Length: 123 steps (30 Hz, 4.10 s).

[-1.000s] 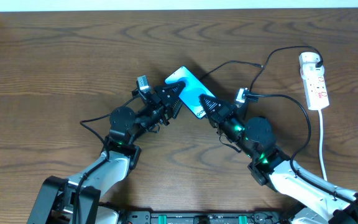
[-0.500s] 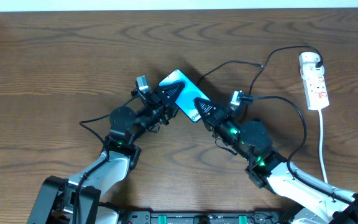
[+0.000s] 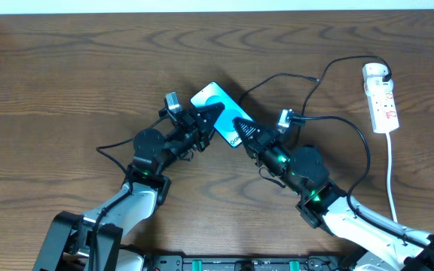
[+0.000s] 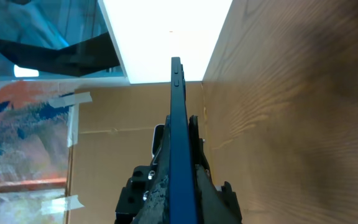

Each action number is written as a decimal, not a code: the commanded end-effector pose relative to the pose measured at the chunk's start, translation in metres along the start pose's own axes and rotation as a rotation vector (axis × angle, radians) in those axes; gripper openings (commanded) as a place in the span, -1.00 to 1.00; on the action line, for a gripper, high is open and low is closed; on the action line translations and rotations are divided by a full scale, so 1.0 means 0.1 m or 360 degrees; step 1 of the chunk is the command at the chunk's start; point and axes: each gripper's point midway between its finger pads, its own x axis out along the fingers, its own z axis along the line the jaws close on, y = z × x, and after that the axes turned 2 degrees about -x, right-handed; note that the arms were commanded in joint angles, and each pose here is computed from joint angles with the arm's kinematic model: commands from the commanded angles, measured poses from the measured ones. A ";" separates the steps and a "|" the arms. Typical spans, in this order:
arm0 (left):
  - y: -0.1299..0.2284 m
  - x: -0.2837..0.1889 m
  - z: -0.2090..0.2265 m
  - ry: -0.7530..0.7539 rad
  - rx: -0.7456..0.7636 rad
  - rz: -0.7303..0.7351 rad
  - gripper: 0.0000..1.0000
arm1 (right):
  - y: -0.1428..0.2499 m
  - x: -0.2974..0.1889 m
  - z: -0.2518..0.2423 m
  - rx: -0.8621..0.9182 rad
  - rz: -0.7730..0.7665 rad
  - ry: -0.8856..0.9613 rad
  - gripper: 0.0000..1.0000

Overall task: Plug charger to phone and switch on socket
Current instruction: 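Bring the phone back to center and grip it with both grippers, then hold the phone upright with the left gripper and open the right gripper, then move the right gripper to the black charger cable and grasp its plug end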

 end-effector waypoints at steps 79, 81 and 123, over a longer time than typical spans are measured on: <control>-0.12 -0.32 0.38 -0.0327 -0.0240 0.0241 -0.85 | -1.64 -0.23 -0.16 -0.0320 -0.0320 0.1317 0.25; -0.12 -0.32 0.38 -0.0327 -0.0240 0.0241 -0.86 | -1.77 -0.16 -0.19 -0.0290 -0.0336 0.1365 0.29; -0.13 -0.32 0.38 -0.0326 -0.0239 0.0234 -0.85 | -2.80 0.63 -2.15 0.0034 -0.0537 0.1899 -0.06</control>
